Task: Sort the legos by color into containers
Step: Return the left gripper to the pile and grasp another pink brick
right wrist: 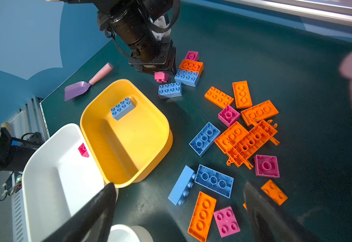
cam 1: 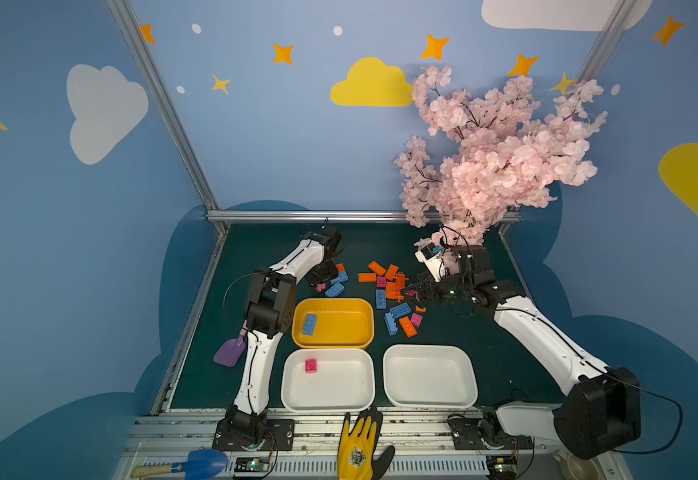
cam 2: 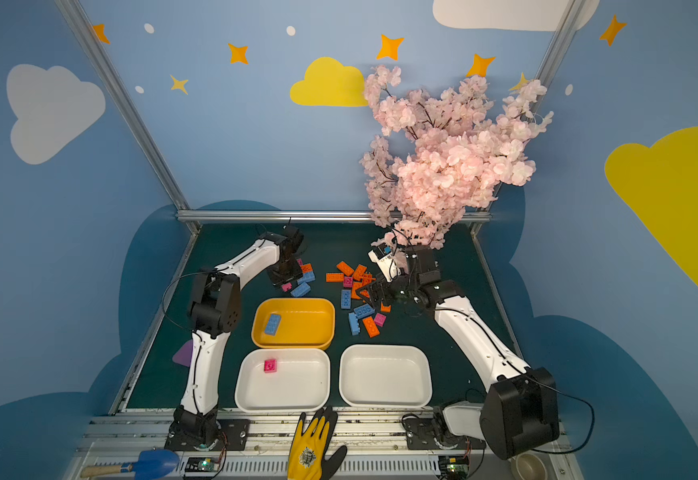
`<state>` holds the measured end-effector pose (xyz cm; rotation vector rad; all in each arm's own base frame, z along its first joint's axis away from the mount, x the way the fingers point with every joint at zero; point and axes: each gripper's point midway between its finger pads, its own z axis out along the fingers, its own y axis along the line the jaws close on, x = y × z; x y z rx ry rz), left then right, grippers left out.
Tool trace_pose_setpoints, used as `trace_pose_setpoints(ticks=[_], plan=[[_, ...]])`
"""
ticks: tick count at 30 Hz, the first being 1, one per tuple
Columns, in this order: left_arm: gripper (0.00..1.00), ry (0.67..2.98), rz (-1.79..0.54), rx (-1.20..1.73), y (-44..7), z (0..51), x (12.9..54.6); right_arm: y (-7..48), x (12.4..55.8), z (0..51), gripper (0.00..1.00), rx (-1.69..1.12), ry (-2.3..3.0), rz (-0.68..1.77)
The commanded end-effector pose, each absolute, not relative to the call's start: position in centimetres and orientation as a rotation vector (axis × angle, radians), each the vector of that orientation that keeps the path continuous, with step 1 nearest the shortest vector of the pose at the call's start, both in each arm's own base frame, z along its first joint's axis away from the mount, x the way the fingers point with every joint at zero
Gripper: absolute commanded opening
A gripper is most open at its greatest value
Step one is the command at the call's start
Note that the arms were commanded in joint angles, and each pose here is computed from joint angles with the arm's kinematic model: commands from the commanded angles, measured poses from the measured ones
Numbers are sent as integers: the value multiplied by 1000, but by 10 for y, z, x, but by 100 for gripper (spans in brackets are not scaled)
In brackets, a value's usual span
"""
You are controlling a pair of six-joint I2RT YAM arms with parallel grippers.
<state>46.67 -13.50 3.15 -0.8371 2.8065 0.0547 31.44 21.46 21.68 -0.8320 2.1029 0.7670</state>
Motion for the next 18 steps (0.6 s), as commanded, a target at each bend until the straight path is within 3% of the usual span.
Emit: trace_pose_setpoints(ticks=[1,8,15,18], plan=[[55,2818,99,-885,-129,27,462,212,316,219,94,-822,2099,762],[50,2839,109,-876,-129,20,457,211,317,219,94,-813,2103,771],[34,2866,145,-839,-123,18,449,210,317,219,94,-804,2101,771],[32,2868,145,-829,-119,22,449,210,316,219,94,-802,2103,772]])
